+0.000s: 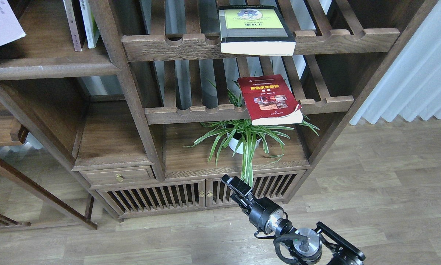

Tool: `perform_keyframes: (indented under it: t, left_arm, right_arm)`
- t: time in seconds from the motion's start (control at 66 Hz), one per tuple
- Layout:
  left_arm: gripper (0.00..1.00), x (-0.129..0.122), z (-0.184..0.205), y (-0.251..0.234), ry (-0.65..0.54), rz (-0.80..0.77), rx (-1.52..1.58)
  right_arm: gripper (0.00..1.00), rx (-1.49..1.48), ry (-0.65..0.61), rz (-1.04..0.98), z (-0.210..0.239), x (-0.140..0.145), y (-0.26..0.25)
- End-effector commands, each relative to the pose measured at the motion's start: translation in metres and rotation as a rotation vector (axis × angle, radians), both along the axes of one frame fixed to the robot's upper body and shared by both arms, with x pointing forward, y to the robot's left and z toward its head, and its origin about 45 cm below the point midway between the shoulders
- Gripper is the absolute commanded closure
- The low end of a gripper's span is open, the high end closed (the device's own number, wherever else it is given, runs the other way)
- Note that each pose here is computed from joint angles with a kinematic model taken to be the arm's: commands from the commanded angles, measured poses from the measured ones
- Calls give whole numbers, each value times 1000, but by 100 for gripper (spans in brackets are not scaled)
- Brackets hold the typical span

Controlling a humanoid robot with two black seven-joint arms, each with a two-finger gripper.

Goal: Organize books on shelf

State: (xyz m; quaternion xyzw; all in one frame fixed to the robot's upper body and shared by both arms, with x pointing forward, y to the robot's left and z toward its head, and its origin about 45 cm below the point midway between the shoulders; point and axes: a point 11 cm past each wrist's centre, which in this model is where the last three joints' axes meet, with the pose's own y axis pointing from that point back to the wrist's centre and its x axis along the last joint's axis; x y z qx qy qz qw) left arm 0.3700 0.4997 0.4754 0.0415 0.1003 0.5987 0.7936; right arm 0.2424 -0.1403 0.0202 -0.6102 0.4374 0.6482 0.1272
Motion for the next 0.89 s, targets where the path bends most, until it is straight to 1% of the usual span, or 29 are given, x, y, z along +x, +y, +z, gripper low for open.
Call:
perform_keyframes:
  t: [0.0,0.136,0.364,0.455,0.713,0.879]
  left_arm:
    - [95,14,-2,-5,-20,-6,-24]
    - [95,23,-11,-17,-10,-34,-41]
    - [96,26,-16,-27,1,-62,-28]
    - [96,31,-21,-37,6,-88,-41]
    - [97,30,-14,-40,-13,-98,-2]
    - [97,35,-11,-50,-35,-121,11]
  right_arm:
    - [2,2,-1,3,1,0,1]
    - [2,4,-4,2,1,0,1]
    - [2,5,-5,3,1,0,1]
    - [2,2,-2,17,0,-3,4]
    - [2,4,-2,19,0,-3,5]
    - [2,4,-4,21,0,-3,5]
